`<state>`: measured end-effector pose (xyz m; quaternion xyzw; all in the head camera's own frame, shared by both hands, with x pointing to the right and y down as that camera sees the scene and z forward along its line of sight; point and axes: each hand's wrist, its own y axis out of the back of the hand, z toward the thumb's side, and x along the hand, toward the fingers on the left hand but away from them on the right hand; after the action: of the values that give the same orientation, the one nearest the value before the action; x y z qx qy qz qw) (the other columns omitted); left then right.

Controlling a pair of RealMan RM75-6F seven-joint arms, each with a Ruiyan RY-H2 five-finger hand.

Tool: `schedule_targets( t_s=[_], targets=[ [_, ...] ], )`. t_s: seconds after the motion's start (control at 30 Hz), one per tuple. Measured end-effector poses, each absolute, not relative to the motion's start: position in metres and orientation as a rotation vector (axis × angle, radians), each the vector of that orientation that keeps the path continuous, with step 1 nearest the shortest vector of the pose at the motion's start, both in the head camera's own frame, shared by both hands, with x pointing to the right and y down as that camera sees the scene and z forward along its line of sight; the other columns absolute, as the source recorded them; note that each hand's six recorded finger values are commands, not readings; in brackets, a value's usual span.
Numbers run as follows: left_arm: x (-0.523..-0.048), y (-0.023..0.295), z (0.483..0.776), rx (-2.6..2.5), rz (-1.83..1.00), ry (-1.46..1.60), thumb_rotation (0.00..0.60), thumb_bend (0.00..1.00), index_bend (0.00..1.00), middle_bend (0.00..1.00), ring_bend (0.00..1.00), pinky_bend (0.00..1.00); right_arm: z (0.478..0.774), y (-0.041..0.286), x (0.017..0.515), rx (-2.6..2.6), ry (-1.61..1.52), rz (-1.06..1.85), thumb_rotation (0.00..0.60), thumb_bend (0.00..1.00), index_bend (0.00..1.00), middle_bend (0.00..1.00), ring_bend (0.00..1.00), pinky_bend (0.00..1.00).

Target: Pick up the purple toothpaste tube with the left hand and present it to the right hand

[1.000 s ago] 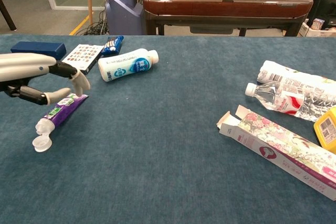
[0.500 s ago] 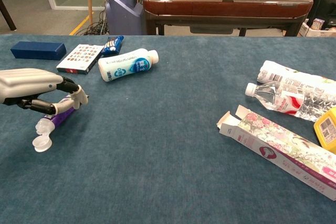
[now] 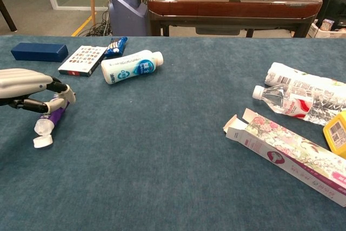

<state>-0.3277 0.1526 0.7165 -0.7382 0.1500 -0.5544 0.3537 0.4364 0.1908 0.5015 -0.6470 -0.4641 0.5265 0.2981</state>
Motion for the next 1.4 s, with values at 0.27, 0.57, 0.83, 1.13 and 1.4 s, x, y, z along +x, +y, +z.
schedule_targets(
  t_s=[0.27, 0.57, 0.83, 1.13, 1.4],
  targets=[
    [-0.357, 0.148, 0.712, -1.825, -1.539, 0.417, 0.109, 0.49, 0.25, 0.32, 0.11, 0.07, 0.503, 0.189, 0.434, -1.728, -1.229, 1.392, 0.322, 0.00, 0.00, 0.00, 0.00, 0.00],
    [-0.375, 0.151, 0.687, -1.805, -1.537, 0.544, 0.528, 0.47, 0.22, 0.31, 0.11, 0.07, 0.505, 0.189, 0.433, -1.733, -1.227, 1.391, 0.326, 0.00, 0.00, 0.00, 0.00, 0.00],
    [-0.377, 0.159, 0.677, -1.846, -1.383, 0.586, 0.600, 0.33, 0.19, 0.31, 0.11, 0.07, 0.504, 0.190, 0.431, -1.736, -1.225, 1.390, 0.330, 0.00, 0.00, 0.00, 0.00, 0.00],
    [-0.364, 0.160, 0.697, -1.841, -1.282, 0.441, 0.600, 0.30, 0.19, 0.29, 0.11, 0.07, 0.498, 0.193, 0.431, -1.718, -1.230, 1.399, 0.328, 0.00, 0.00, 0.00, 0.00, 0.00],
    [-0.355, 0.163, 0.714, -1.798, -1.252, 0.350, 0.600, 0.29, 0.19, 0.29, 0.11, 0.07, 0.496, 0.196, 0.434, -1.705, -1.236, 1.411, 0.329, 0.00, 0.00, 0.00, 0.00, 0.00]
  ],
)
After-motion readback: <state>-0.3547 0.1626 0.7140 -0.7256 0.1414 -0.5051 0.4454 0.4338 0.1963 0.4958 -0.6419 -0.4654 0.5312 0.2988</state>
